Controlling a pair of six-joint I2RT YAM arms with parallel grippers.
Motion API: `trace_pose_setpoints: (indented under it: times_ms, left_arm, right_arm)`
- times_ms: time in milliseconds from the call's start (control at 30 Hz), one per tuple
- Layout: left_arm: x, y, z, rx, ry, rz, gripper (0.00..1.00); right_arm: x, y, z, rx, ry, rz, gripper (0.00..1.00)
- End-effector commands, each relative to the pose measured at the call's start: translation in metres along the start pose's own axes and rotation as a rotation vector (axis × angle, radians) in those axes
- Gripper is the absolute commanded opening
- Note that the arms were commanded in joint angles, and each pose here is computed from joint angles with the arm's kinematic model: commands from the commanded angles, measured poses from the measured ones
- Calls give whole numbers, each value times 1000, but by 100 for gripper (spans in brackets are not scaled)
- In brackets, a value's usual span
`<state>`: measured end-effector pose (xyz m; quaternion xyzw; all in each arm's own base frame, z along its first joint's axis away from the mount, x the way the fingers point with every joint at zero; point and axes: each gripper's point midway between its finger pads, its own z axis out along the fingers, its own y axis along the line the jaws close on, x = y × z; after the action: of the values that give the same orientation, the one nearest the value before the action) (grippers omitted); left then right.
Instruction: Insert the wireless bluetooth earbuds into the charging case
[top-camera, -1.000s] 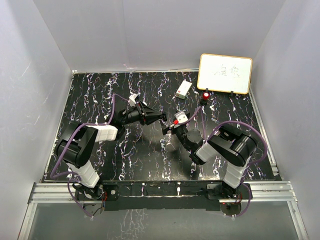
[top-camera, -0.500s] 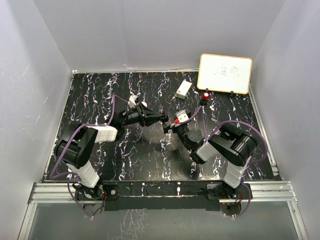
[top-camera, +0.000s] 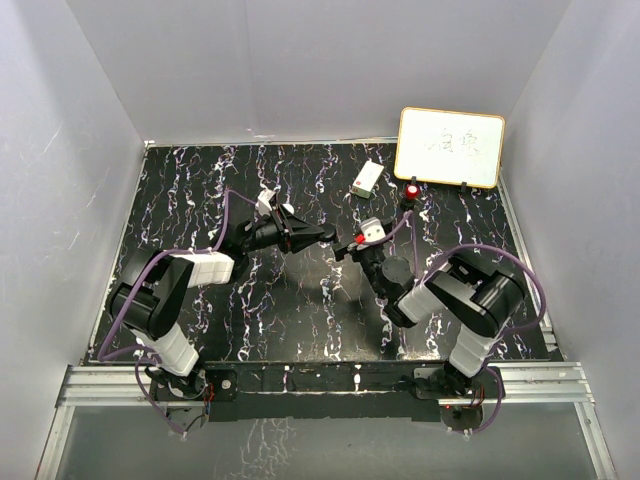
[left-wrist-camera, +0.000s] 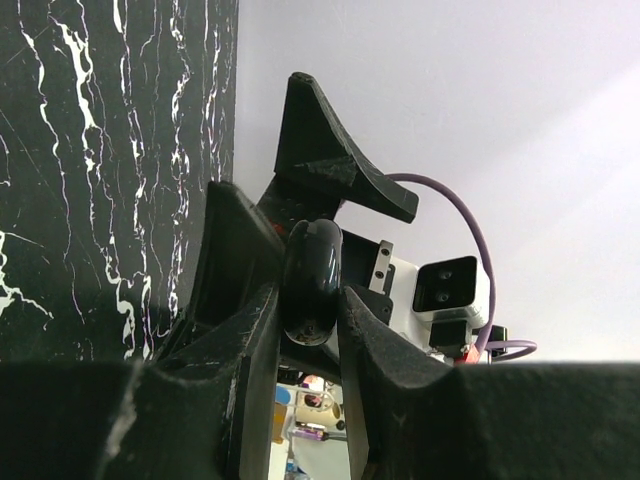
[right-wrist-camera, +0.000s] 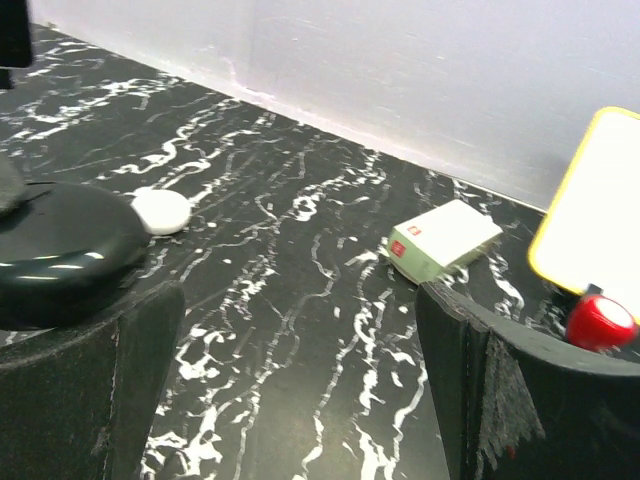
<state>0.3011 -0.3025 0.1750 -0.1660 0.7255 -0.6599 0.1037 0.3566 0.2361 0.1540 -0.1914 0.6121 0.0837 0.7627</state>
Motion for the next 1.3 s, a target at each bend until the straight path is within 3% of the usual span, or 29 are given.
trace_pose_setpoints:
  times_ms: [0, 167, 433, 567, 900, 1267]
  left_arm:
    - [3, -14, -1, 23, 18, 49, 0]
    - [-13, -2, 7, -22, 2, 65, 0]
    - [-42, 37, 33, -121, -11, 106, 0]
    - [-59, 63, 48, -170, -20, 121, 0]
    - [-95, 100, 68, -319, -81, 187, 0]
    - [-112, 121, 81, -418, -110, 229, 0]
  right_arm:
    - [-85, -59, -17, 244, -295, 111, 98]
    - [-61, -82, -58, 312, -170, 102, 98]
    - [-53, -87, -66, 334, 116, 220, 98]
    - [-78, -90, -67, 319, 86, 260, 98]
    - [-90, -93, -82, 305, 57, 313, 98]
    - [-76, -93, -94, 300, 87, 297, 98]
